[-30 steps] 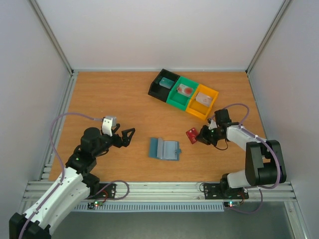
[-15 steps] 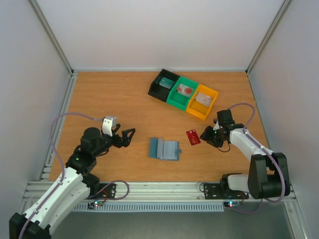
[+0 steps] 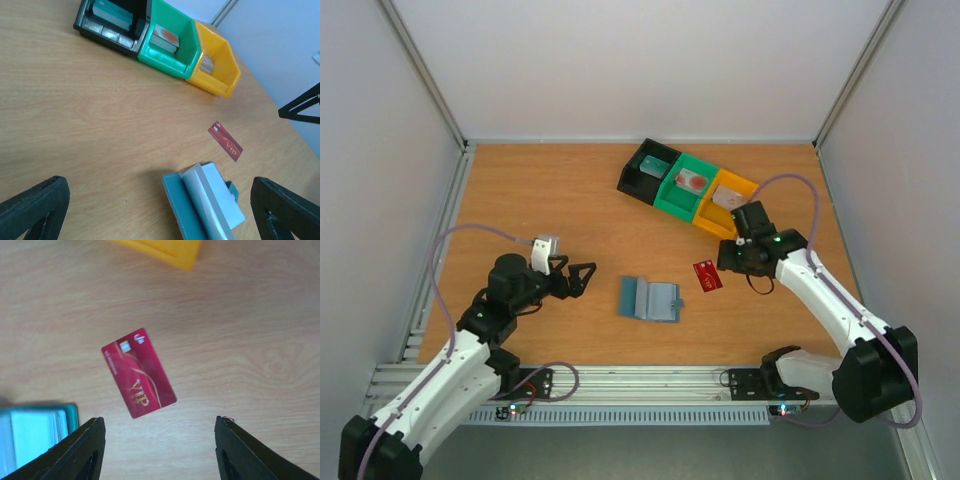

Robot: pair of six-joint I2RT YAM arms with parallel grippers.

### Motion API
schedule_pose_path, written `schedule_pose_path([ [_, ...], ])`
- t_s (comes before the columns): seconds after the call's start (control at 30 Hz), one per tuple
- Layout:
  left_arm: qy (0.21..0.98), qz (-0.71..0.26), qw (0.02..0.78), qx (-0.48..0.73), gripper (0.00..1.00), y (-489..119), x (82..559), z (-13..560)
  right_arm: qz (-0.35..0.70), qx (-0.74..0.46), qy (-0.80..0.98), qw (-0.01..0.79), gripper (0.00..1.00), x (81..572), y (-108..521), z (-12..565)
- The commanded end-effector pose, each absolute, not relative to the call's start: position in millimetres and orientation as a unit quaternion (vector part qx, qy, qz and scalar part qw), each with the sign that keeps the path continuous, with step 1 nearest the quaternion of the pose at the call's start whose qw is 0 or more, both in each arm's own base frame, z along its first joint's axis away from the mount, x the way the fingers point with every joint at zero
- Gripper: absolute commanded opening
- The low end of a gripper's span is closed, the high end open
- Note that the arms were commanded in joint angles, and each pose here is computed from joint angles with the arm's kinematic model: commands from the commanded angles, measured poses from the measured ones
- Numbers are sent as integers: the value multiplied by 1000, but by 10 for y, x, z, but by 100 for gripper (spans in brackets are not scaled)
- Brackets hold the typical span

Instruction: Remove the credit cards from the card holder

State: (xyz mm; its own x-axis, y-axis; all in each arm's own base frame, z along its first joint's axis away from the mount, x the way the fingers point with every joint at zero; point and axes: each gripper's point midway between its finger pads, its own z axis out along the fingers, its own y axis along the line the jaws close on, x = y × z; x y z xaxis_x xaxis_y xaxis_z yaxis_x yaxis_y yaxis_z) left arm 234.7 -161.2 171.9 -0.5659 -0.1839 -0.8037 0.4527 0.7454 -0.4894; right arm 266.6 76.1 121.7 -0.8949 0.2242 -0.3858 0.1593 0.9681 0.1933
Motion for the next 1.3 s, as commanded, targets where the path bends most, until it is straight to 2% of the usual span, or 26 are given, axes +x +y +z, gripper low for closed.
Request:
schedule_pose_path([
  [0.0,814,-376,436,75,99,-1689,2338,1724,5,35,980,197,65,2610,838,1284],
  [0.17,847,-409,335,58,98,-1835,2214,1436,56,-59,984,155,68,2510,1535,1195],
  [0.3,871,-435,222,51,99,-2030,2020,1131,150,-84,981,94,65,2323,2019,946],
  [0.4,884,-435,164,58,99,-2160,1952,976,156,-94,981,69,63,2259,2121,711],
  [0.63,880,-450,100,113,99,-2639,1935,822,172,-108,979,16,52,2186,2257,300],
  [0.83,882,-449,90,112,99,-2830,2079,706,198,-108,974,-7,41,2125,2351,169],
  [1.03,889,-435,87,115,97,-2963,2152,554,196,-111,974,1,38,2151,2349,204],
  [1.1,888,-434,87,120,83,-2999,2171,540,200,-112,973,1,38,2147,2359,217],
  [1.23,882,-442,99,131,22,-3032,2180,593,202,-122,972,18,38,2158,2344,305],
  [1.27,880,-443,106,133,10,-3028,2181,616,207,-128,970,26,39,2167,2354,362],
])
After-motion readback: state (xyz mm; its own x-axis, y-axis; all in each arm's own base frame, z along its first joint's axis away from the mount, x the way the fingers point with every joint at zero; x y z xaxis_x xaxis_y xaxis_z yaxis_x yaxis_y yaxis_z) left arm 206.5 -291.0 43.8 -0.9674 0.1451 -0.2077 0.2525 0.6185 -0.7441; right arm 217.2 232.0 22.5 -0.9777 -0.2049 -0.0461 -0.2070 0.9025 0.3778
